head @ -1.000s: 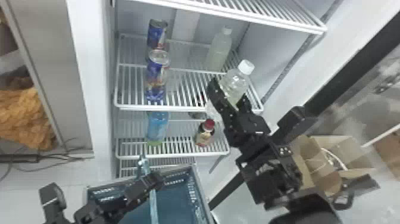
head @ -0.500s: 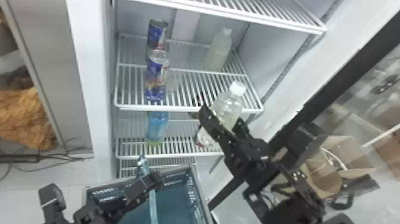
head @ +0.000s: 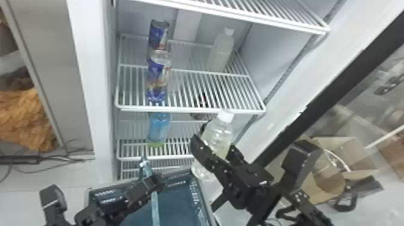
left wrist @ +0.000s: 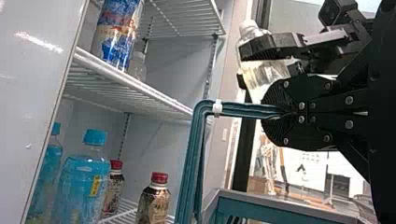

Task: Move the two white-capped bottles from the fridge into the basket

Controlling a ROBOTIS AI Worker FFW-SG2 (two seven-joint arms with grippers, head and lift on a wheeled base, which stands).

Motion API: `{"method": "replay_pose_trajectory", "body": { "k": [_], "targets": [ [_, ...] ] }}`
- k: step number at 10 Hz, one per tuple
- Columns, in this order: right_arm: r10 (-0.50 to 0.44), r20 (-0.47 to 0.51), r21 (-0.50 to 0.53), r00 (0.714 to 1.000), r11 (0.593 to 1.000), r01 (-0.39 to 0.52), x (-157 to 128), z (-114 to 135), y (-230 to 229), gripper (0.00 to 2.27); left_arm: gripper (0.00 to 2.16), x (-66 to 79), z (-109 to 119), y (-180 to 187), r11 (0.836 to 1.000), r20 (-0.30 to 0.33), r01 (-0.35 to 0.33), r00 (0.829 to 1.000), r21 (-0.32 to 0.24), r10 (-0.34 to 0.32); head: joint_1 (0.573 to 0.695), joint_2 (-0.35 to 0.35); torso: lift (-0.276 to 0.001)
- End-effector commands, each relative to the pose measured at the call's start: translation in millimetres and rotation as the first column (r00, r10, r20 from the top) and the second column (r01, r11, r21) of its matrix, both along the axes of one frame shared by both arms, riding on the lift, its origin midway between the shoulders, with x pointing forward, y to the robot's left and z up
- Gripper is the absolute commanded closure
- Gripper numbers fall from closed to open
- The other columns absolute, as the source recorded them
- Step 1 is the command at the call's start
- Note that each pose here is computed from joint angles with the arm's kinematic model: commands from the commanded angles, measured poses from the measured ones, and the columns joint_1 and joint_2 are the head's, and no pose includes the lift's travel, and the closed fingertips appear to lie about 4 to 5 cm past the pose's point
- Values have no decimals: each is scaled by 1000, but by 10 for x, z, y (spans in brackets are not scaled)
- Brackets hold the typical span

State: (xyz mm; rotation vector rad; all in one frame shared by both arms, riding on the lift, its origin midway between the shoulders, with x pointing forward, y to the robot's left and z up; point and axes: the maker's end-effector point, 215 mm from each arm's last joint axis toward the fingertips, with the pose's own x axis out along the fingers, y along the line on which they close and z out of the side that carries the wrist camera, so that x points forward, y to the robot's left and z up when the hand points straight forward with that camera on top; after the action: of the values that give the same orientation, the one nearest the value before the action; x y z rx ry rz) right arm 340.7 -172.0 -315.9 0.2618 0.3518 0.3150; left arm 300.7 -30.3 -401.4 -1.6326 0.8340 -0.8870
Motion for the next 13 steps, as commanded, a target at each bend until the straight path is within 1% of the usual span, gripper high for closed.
{"method": "replay_pose_trajectory", "body": {
  "k": [1,3,5,6,8,10,11,12,13],
  "targets": [
    [23,-69,-15,997,1000,-24,-89,-194,8,693,1184,-2,-4,-1,1000,1,1,1000,2,-1,695,-350,0],
    [65,-177,-45,982,996,-74,-205,-467,27,693,1184,-8,-3,-4,1000,0,3,1000,1,-3,695,-350,0],
    [77,-255,-63,964,993,-96,-300,-683,-5,693,1184,-9,-7,-5,1000,1,4,1000,3,-4,695,-350,0],
    [86,-297,-65,951,992,-111,-358,-790,-14,693,1184,-9,-13,-2,1000,0,6,1000,5,-6,695,-350,0],
    [89,-392,-87,916,987,-133,-518,-996,-62,693,1184,-9,-6,-5,1000,3,7,1000,6,-7,695,-350,0],
    [97,-425,-79,900,986,-143,-582,-1079,-44,693,1184,-10,-17,-3,1000,1,7,1000,6,-7,695,-350,0],
    [109,-453,-70,885,985,-157,-620,-1161,-34,693,1184,-10,-17,-3,1000,1,7,1000,6,-7,695,-350,0],
    [128,-465,-51,876,984,-171,-620,-1217,24,693,1184,-9,-6,-5,1000,3,7,1000,6,-7,695,-350,0],
    [131,-469,-51,874,983,-174,-612,-1244,21,693,1184,-9,-6,-5,1000,3,7,1000,6,-7,695,-350,0]
  ]
}}
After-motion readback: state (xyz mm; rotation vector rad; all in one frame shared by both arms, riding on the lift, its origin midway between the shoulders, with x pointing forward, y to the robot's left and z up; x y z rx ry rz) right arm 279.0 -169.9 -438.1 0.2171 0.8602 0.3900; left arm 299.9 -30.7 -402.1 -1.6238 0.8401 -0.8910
